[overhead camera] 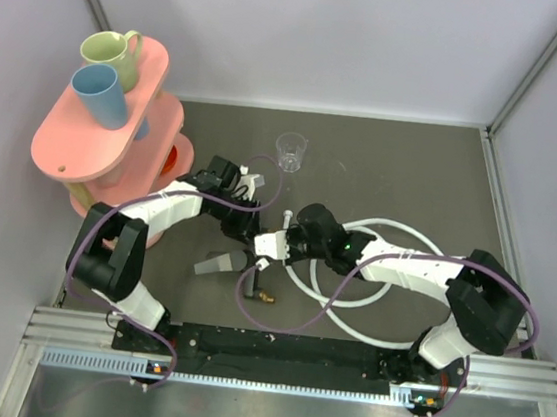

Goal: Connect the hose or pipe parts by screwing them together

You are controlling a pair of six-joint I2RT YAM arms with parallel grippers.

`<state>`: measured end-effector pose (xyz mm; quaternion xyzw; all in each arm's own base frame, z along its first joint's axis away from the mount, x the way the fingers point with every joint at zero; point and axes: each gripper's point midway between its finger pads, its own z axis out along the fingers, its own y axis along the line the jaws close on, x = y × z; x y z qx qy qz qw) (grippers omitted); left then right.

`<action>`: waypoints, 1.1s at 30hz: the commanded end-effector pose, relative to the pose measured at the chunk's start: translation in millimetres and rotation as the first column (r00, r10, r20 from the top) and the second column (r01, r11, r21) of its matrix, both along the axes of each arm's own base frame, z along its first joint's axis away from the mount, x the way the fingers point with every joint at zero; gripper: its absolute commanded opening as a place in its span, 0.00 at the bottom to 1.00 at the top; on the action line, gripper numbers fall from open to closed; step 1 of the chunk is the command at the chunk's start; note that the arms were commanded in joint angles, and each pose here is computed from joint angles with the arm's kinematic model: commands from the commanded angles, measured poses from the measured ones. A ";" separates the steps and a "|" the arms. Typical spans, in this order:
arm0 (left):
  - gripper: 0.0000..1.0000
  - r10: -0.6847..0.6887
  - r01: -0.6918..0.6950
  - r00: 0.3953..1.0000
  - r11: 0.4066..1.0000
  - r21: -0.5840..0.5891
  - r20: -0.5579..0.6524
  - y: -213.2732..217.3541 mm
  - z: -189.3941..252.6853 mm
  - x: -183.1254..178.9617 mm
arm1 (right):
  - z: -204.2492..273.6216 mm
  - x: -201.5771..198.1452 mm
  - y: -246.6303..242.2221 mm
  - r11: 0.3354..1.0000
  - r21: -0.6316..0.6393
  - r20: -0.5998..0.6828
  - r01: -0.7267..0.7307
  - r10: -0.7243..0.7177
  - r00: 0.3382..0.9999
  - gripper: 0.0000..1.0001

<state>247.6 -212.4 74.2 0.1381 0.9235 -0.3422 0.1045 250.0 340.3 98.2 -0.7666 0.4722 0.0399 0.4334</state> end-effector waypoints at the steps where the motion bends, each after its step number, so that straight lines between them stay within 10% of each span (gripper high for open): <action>1: 0.00 -0.050 0.119 0.964 0.960 -0.253 0.262 -42.9 82.2 15.3 | 23.7 -38.4 48.0 0.974 0.196 -0.211 -0.113 0.154 0.965 0.00; 33: 0.00 0.062 0.144 0.809 0.943 -0.299 0.584 -45.4 112.1 5.4 | 48.0 -21.8 53.8 0.935 0.311 -0.755 0.169 0.135 0.642 0.00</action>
